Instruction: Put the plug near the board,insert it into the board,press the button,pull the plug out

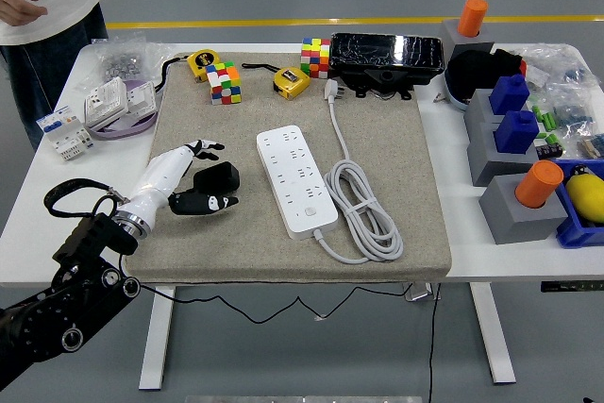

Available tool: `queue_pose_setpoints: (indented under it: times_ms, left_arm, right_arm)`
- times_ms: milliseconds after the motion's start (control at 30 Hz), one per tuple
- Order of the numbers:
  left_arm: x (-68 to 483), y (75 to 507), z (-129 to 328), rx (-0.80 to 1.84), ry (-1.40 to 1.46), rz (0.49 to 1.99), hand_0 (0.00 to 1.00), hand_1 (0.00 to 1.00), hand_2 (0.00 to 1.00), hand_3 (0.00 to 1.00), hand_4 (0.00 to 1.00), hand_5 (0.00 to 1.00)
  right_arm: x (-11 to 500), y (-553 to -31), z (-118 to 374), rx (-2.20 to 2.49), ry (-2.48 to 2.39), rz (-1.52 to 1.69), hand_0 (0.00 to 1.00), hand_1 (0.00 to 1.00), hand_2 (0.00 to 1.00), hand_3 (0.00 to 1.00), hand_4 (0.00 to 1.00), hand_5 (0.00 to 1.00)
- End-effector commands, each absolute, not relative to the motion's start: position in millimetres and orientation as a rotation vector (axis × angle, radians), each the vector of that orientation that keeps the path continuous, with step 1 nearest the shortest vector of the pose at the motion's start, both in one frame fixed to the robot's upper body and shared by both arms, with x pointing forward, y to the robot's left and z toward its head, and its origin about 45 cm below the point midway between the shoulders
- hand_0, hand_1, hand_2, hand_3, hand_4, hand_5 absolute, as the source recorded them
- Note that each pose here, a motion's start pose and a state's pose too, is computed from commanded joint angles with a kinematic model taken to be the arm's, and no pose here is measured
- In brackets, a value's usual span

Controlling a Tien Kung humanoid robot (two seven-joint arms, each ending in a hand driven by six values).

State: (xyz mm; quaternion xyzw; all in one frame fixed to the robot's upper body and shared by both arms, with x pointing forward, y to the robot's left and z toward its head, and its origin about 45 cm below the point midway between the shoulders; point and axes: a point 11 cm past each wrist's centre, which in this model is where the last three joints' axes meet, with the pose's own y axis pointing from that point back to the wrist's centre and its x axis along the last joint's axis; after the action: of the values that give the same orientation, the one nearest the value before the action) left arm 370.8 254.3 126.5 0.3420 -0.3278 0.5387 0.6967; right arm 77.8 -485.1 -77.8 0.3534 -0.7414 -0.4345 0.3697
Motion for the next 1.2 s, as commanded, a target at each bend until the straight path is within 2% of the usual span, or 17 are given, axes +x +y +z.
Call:
queue_pose_setpoints:
  times_ms: [67,233,267,433,467,633,667,833,867,1033,1067,1200]
  left_arm:
    - [372.8,254.3,126.2,0.770,-0.741,1.205,0.791,0.750,0.740,0.781,0.967,0.280]
    - [376.8,255.8,125.2,0.782,-0.745,1.218,0.791,0.750,0.740,0.781,0.967,0.280]
    - [377.6,256.2,124.6,0.788,-0.744,1.218,0.787,0.746,0.726,0.712,0.877,0.239]
    - [379.8,258.6,119.8,0.824,-0.724,1.215,0.787,0.746,0.726,0.712,0.877,0.239]
    - [380.3,259.1,118.8,0.835,-0.717,1.213,0.767,0.733,0.664,0.613,0.761,0.226]
    - [382.1,259.3,117.1,0.858,-0.693,1.207,0.767,0.733,0.664,0.613,0.761,0.226]
    - [382.4,259.1,117.2,0.858,-0.690,1.208,0.637,0.626,0.565,0.542,0.655,0.207]
    - [382.9,258.3,116.0,0.865,-0.671,1.205,0.637,0.626,0.565,0.542,0.655,0.207]
    - [382.6,257.8,115.7,0.866,-0.665,1.203,0.463,0.477,0.486,0.529,0.589,0.155]
    - [382.0,255.5,116.4,0.853,-0.657,1.197,0.463,0.477,0.486,0.529,0.589,0.155]
    - [381.8,255.2,116.7,0.851,-0.659,1.196,0.380,0.372,0.389,0.498,0.571,0.107]
    - [381.8,250.7,122.2,0.796,-0.677,1.197,0.380,0.372,0.389,0.498,0.571,0.107]
  right_arm:
    - [79.1,-485.4,-77.4,0.909,-1.904,-1.113,0.529,0.641,0.632,0.556,0.892,0.415]
    - [79.8,-486.3,-76.7,0.909,-1.906,-1.110,0.529,0.641,0.632,0.556,0.892,0.415]
    - [79.6,-486.3,-76.8,0.909,-1.905,-1.110,0.526,0.641,0.632,0.554,0.892,0.414]
    - [79.1,-486.0,-77.1,0.909,-1.903,-1.111,0.526,0.641,0.632,0.554,0.892,0.414]
    - [79.3,-486.0,-77.0,0.910,-1.904,-1.110,0.526,0.641,0.631,0.555,0.891,0.413]
    - [81.0,-486.5,-76.4,0.911,-1.907,-1.108,0.526,0.641,0.631,0.555,0.891,0.413]
    - [81.2,-486.6,-76.3,0.911,-1.908,-1.107,0.526,0.640,0.631,0.555,0.890,0.414]
    - [81.4,-487.1,-76.0,0.911,-1.909,-1.106,0.526,0.640,0.631,0.555,0.890,0.414]
    - [81.5,-487.1,-76.0,0.911,-1.910,-1.105,0.526,0.640,0.631,0.555,0.891,0.413]
    - [81.5,-486.9,-76.1,0.911,-1.911,-1.103,0.526,0.640,0.631,0.555,0.891,0.413]
    - [81.5,-486.8,-76.1,0.911,-1.911,-1.102,0.526,0.640,0.628,0.554,0.890,0.413]
    - [82.3,-487.3,-75.7,0.912,-1.914,-1.100,0.526,0.640,0.628,0.554,0.890,0.413]
